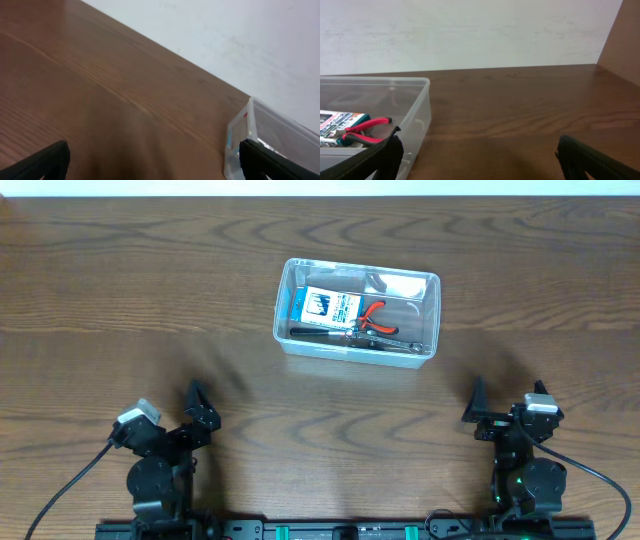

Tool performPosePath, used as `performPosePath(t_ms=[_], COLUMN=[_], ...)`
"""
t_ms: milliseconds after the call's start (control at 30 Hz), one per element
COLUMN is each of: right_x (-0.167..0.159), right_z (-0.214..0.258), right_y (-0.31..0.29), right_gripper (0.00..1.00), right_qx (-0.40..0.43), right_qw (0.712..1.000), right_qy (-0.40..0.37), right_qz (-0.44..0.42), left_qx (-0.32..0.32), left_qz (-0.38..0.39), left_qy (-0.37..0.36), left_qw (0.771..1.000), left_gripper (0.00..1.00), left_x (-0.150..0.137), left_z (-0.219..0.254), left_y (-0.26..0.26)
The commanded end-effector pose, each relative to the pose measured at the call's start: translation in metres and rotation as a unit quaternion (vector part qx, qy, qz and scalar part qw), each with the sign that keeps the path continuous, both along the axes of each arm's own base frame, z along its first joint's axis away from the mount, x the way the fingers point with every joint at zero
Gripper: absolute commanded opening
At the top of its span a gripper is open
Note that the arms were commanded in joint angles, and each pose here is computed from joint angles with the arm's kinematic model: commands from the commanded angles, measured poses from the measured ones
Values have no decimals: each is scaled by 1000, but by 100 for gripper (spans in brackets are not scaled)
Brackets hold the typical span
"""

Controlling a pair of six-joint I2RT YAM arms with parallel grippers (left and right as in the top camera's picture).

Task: Pack container

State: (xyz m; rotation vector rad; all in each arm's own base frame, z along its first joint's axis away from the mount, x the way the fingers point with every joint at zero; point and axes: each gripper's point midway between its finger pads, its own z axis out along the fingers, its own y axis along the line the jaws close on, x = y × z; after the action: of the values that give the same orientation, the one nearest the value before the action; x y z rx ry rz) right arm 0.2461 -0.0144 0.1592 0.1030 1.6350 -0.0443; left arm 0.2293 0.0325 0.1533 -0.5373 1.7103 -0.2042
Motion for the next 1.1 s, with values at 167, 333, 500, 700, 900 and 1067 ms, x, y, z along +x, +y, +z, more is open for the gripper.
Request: performPosePath(t_ms=[167, 333, 500, 700, 900, 1067], right_x=[0, 0, 0, 0, 0, 0], right_z=[0, 0, 0, 0, 0, 0], right_y=[0, 0, 0, 0, 0, 0], right_gripper=[99, 99, 99, 99, 99, 99], right_qx=[1, 1, 1, 1, 1, 1], right_qw=[1000, 1000, 1000, 1000, 1000, 1000], right_qy=[-2, -2, -2, -2, -2, -2], right_qz=[-1, -1, -1, -1, -1, -1], left_qx=[-7, -7, 39, 215, 271, 271], left_qz=[-7, -7, -18, -61, -75, -75], left_qy=[14, 21, 27, 53, 62, 62], left_qw=[1000, 1000, 999, 973, 958, 958], left_gripper=[98, 98, 98, 98, 98, 98], left_x=[2, 2, 2, 2, 2, 2], left_z=[-18, -25, -24, -24, -24, -24], left_y=[-3, -3, -3, -3, -3, -3])
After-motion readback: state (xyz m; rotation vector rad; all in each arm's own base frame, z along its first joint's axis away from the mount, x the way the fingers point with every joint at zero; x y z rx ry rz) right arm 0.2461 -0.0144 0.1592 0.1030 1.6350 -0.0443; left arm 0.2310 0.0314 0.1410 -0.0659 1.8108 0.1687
